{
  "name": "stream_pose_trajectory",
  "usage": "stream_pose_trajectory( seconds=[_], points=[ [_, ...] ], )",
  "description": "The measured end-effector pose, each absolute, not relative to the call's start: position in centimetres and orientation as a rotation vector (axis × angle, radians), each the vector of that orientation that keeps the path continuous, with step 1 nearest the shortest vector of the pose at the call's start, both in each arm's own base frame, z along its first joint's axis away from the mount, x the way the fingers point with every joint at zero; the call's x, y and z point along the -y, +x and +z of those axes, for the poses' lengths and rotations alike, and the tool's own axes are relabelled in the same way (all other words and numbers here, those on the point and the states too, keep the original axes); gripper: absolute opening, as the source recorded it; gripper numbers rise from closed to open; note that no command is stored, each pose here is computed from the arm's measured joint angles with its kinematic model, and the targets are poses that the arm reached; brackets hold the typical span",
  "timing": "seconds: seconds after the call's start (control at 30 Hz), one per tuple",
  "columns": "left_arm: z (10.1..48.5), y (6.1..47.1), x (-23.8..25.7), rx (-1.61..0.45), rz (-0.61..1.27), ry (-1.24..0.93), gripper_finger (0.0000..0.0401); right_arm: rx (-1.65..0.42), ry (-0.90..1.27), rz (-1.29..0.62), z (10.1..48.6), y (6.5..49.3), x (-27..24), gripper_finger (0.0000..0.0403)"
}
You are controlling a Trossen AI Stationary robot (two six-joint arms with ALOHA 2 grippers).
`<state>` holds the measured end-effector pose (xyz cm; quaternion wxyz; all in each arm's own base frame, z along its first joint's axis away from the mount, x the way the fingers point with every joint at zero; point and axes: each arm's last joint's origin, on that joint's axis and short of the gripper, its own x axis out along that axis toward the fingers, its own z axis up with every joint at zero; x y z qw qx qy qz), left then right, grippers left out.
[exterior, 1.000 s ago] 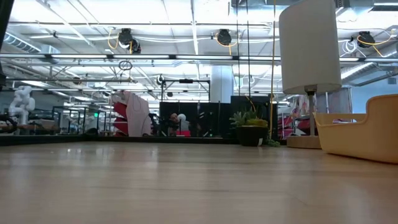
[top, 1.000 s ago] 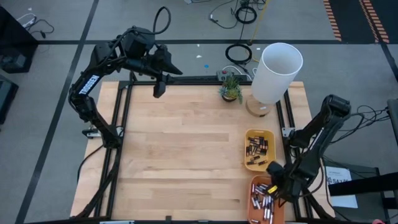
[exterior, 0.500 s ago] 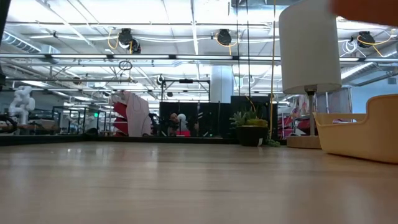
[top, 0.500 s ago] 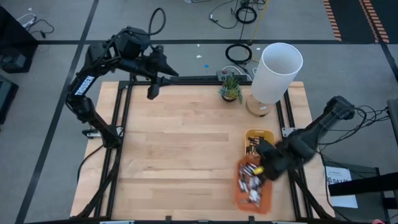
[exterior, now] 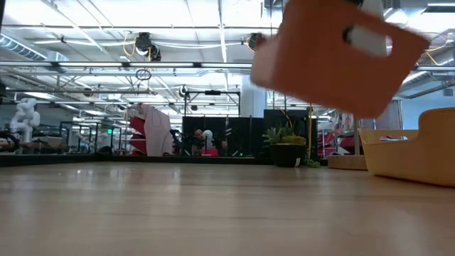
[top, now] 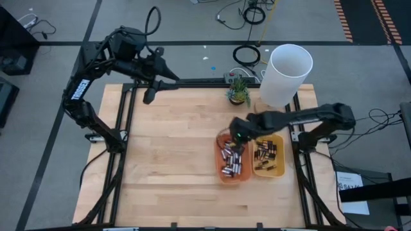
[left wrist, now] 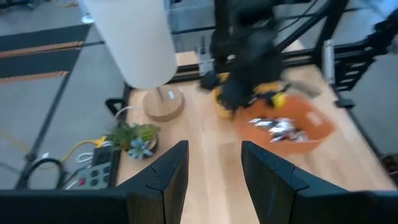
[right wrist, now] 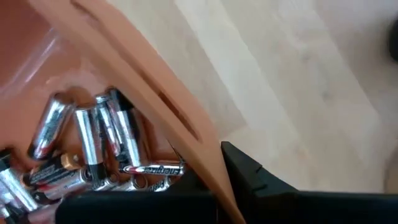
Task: Sort batteries
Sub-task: Move the orange bin to the left of the yellow bin
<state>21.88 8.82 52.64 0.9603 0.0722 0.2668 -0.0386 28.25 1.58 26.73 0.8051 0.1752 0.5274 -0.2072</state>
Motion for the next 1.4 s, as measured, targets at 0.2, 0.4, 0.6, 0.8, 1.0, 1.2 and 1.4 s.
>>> stream_pose_trajectory(
  seconds=[0.2,0.4,0.6,0.8,1.0,1.2,1.4],
  points=[
    [52.7,21.9,-8.7,-0.533,-0.094,0.072,0.0157,-1.223,0.414,-0.405,21.9,28.4,2.5,0.0000],
    [52.7,21.9,-8.6,-0.532,-0.081,0.017,0.0157,-1.225,0.461,-0.417,19.5,27.5,3.9,0.0000],
    [53.1,22.7,-8.7,-0.478,-0.071,-0.005,0.0157,-1.256,0.535,-0.420,18.4,26.8,4.3,0.0000],
    [53.4,23.0,-8.3,-0.445,-0.077,-0.020,0.0157,-1.288,0.580,-0.431,18.3,26.5,4.4,0.0000],
    [53.5,23.3,-7.8,-0.445,-0.051,-0.016,0.0157,-1.312,0.593,-0.451,18.2,26.2,4.6,0.0000],
    [53.6,23.6,-7.0,-0.429,-0.063,0.004,0.0157,-1.346,0.588,-0.461,18.1,25.8,4.7,0.0000],
    [53.6,23.8,-6.6,-0.431,-0.062,0.013,0.0157,-1.343,0.591,-0.461,18.2,25.9,4.6,0.0000]
  ],
)
